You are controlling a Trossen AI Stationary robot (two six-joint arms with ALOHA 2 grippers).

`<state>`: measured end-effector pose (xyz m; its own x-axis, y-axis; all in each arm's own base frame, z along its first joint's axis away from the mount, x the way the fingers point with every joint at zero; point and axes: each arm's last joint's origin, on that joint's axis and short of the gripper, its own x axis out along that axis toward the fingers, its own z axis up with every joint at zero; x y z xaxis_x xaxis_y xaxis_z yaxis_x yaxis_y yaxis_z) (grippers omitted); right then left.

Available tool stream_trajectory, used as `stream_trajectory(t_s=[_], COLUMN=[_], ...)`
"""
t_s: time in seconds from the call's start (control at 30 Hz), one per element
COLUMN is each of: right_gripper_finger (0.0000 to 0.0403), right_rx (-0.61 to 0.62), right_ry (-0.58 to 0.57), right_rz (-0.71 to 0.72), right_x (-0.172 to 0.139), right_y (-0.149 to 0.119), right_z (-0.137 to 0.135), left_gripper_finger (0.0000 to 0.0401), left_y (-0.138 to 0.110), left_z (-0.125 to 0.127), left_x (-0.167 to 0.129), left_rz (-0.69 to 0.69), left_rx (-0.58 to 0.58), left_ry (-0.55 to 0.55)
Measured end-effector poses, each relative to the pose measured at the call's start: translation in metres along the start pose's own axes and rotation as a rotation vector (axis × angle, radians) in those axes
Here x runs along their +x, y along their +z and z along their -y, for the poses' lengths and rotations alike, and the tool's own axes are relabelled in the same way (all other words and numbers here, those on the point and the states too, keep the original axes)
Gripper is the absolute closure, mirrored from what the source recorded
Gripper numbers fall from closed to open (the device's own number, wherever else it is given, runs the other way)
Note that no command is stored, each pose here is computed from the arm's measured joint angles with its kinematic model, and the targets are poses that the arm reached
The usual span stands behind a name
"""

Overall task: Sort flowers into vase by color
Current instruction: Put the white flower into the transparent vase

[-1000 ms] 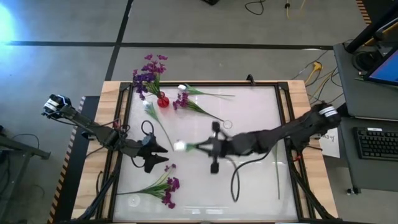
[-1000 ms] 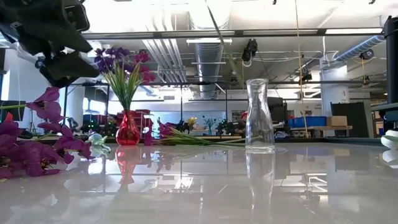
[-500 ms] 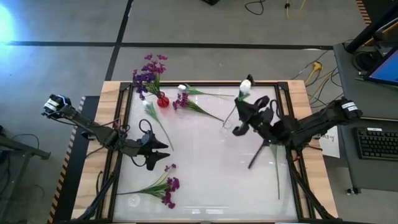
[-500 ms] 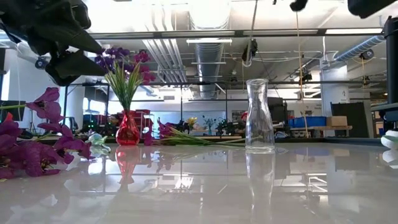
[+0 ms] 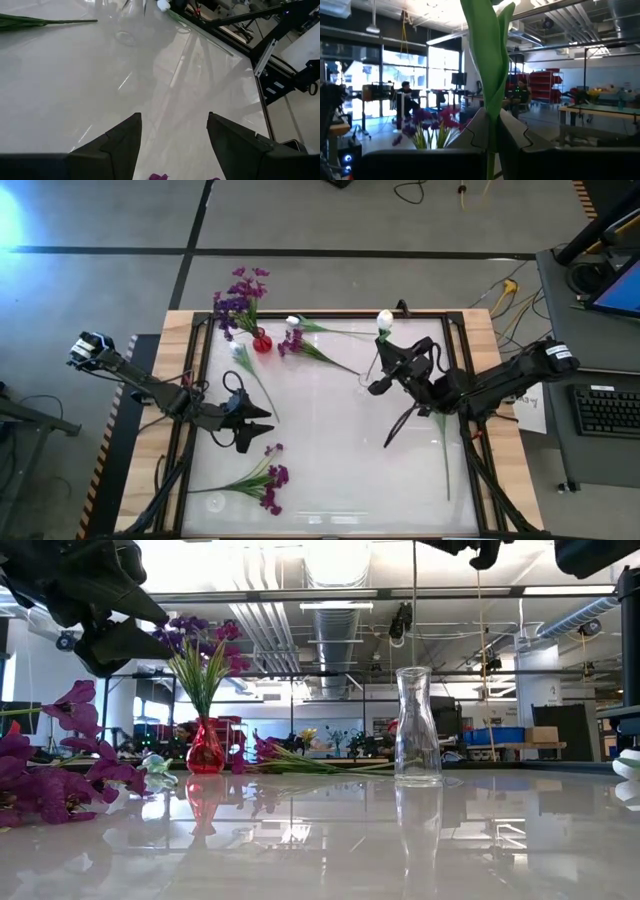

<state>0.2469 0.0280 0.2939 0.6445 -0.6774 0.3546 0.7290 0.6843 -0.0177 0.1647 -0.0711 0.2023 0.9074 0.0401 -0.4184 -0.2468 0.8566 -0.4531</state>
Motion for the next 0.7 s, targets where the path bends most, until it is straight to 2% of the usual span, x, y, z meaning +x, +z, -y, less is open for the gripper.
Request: stream_trajectory(t_s=[0.27,0.43,0.7], right_gripper_finger=[0.0382,0.0340,0.0277], right_rx=[-0.012,0.004,-0.046], right_ry=[0.012,-0.014,-0.064], right_rz=[-0.024,-0.055,-0.158], right_x=[0.001,0.000,-0.001], right_y=[-0.011,-0.017,-0.028], right_z=[-0.007,-0.009,-0.011], left_gripper_finger=[0.0186,0.0186,0.0186], left_y=[0.000,0.000,0.000], left_z=[0.000,0.000,0.000], left_x=[0.000,0.000,0.000], left_rz=[0.011,0.010,0.009], left_rx=[0.001,0.001,0.001], left_ry=[0.012,0.012,0.011])
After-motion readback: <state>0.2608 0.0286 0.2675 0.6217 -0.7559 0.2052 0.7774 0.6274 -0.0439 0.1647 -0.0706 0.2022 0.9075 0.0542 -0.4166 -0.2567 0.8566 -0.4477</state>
